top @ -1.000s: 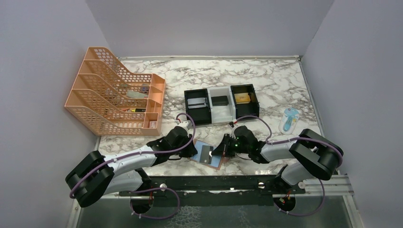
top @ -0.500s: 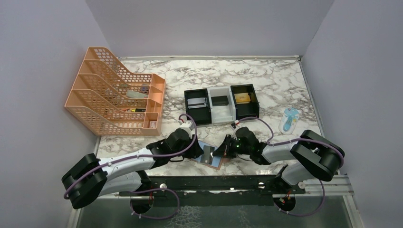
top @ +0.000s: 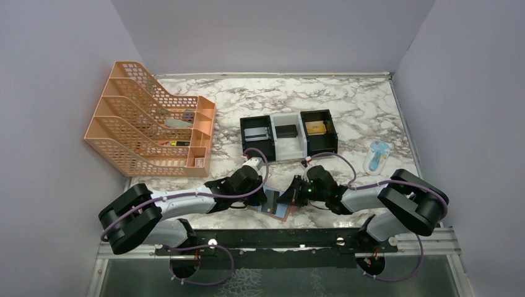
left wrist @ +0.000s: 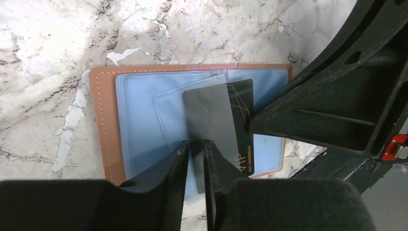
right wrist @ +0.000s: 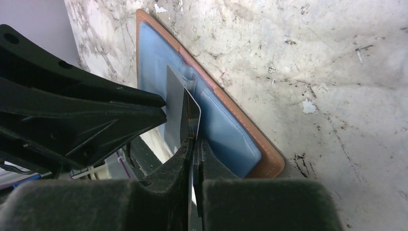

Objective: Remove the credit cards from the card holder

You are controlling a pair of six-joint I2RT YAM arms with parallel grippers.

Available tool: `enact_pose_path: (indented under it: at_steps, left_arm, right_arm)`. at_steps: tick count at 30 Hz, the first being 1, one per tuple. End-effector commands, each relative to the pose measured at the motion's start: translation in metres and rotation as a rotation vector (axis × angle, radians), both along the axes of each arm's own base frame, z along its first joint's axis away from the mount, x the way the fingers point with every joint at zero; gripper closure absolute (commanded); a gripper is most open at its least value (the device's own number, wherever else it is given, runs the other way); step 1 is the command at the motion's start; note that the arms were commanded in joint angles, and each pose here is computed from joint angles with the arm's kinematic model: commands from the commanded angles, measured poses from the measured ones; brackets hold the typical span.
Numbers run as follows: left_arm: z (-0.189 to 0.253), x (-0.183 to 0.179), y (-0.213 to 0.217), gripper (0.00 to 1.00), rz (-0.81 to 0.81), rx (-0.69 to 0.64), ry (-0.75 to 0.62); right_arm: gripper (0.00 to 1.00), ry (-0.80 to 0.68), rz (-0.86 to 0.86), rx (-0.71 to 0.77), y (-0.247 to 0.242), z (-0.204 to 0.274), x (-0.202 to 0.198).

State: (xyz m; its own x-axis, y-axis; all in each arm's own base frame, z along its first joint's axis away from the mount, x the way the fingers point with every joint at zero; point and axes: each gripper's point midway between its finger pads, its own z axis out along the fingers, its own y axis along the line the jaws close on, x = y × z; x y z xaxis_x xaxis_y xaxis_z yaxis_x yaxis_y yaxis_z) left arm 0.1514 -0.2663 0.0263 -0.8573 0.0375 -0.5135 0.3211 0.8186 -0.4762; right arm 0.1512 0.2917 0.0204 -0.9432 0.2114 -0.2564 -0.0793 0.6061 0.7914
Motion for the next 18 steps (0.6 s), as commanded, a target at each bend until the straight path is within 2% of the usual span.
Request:
enact_pose_path:
  at_steps: [1, 10, 18]
  left_arm:
    - [-0.012, -0.001, 0.012, 0.8, 0.009, 0.085, 0.005]
    - [-0.014, -0.003, 0.014, 0.85, 0.009, 0.09, 0.01]
    - [-0.013, -0.004, 0.017, 0.85, 0.018, 0.091, 0.008]
  right_arm:
    - [0.93, -0.009, -0.017, -0.026, -0.007, -0.007, 0.001]
    - [0.8, 0.019, -0.002, 0.006, -0.003, -0.01, -0.003]
    - [0.82, 0.015, 0.006, 0.022, -0.003, -0.009, -0.004]
